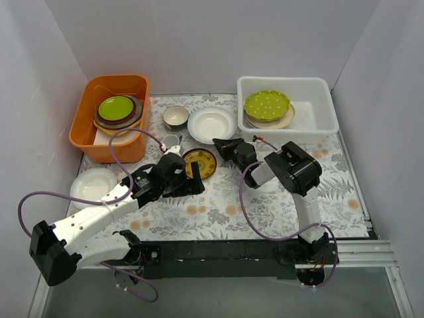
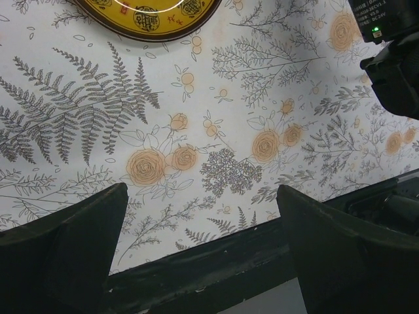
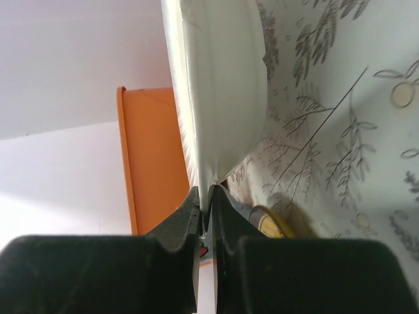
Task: Place the plates into the plastic bin on the countertop
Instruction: Pick up the plate at the center of the board.
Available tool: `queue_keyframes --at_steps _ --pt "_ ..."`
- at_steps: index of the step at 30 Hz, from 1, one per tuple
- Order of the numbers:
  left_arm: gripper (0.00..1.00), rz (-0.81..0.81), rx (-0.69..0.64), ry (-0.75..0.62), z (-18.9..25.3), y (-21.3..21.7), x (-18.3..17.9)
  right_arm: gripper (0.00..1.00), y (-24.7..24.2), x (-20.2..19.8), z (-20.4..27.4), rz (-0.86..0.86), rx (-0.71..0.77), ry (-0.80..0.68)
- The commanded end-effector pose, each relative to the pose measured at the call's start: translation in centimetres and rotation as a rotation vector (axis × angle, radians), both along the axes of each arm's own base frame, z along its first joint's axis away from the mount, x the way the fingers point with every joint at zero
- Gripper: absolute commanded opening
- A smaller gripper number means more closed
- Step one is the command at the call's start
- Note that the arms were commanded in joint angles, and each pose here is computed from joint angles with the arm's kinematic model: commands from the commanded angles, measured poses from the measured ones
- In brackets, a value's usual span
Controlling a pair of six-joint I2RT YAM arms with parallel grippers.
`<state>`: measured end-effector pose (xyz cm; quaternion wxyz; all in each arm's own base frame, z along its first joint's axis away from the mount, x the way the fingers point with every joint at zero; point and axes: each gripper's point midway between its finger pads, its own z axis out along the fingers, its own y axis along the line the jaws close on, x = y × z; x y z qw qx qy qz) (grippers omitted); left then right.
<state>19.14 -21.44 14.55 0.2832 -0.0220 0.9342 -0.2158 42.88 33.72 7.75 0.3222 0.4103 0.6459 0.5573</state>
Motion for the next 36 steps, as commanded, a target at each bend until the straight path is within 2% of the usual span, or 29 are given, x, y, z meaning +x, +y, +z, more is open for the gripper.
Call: queue_keyframes --at_steps 1,20,26,34,36 --pt "0.98 -0.005 -0.035 -0.02 1.0 -0.2 -0.2 0.01 -2.7 -3.4 20.7 -0.006 0.425 -0.6" --pt "0.98 0.006 -0.065 -0.024 1.7 -0.2 -0.4 0.01 -4.3 -8.3 22.4 0.052 0.447 -0.62" --pt "0.98 0.009 -0.064 -0.031 2.0 -0.2 -0.3 0.01 -4.1 -10.7 22.0 0.131 0.435 -0.601" --pt "0.98 0.011 -0.071 -0.031 2.1 -0.3 -0.2 0.01 -5.5 -14.5 20.9 0.182 0.374 -0.568" --pt "0.98 0.011 -0.072 -0.032 2.1 -0.3 -0.2 0.01 -5.3 -15.1 20.2 0.208 0.322 -0.559"
